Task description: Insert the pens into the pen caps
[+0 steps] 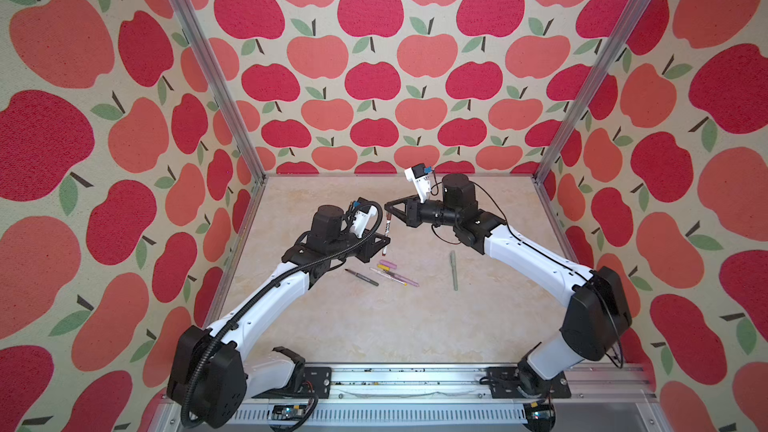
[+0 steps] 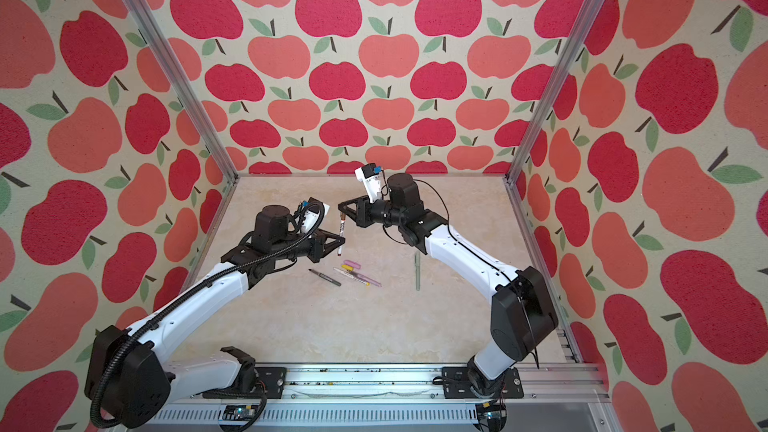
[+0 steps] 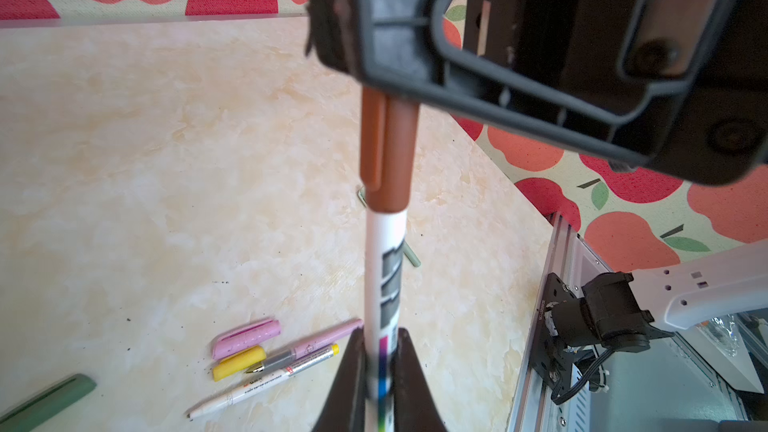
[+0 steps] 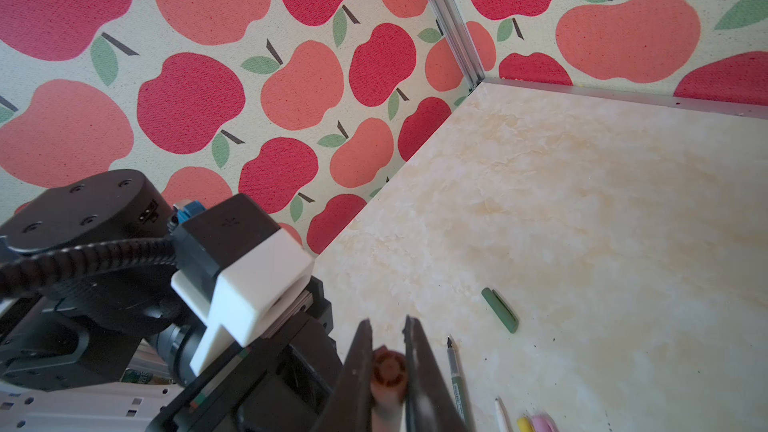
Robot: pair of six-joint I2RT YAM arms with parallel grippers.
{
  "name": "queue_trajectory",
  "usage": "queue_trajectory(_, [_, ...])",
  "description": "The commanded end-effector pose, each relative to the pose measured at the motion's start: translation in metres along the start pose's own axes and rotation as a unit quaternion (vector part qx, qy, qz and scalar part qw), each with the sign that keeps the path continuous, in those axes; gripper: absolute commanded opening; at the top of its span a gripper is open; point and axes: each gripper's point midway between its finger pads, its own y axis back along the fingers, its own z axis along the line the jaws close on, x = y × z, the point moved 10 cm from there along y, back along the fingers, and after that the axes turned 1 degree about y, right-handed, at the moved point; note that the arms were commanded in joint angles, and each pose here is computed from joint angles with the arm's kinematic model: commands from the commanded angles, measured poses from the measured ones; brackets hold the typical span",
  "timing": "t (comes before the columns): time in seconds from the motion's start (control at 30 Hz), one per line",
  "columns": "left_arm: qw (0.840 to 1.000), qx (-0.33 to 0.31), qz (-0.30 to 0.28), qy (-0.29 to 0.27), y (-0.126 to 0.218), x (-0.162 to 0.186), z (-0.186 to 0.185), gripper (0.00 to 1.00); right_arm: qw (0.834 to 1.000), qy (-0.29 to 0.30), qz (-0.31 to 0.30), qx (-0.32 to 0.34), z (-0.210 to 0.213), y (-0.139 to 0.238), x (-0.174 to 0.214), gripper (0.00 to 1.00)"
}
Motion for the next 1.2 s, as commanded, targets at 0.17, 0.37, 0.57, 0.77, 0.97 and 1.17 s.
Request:
queue_trajectory(0.17, [0.964,0.000,-0.228,-0.134,0.041,-0.102,-0.028,0.00,0.971,-0.127,0.204,-0.008,-0.008,-0.017,0.104,0.08])
queue_trajectory(0.37, [0.965,-0.002,-0.231,-0.127,0.040,-0.101,-0.023,0.00,0.966,-0.140,0.215,-0.003,-0.008,-0.017,0.122,0.08])
queue_trajectory(0.57, [0.964,0.001,-0.236,-0.124,0.038,-0.102,-0.022,0.00,0.963,-0.154,0.222,-0.002,-0.007,-0.016,0.134,0.08])
queue_trajectory(0.77, [0.963,0.001,-0.239,-0.125,0.039,-0.104,-0.022,0.00,0.960,-0.156,0.233,0.000,-0.005,-0.016,0.142,0.08])
queue_trajectory(0.97, [0.965,0.004,-0.234,-0.120,0.038,-0.103,-0.020,0.00,0.963,-0.147,0.227,0.002,-0.003,-0.016,0.137,0.08])
queue_trajectory(1.17, [0.972,0.002,-0.214,-0.095,0.034,-0.086,-0.015,0.00,0.972,-0.121,0.200,-0.004,-0.002,-0.017,0.108,0.09])
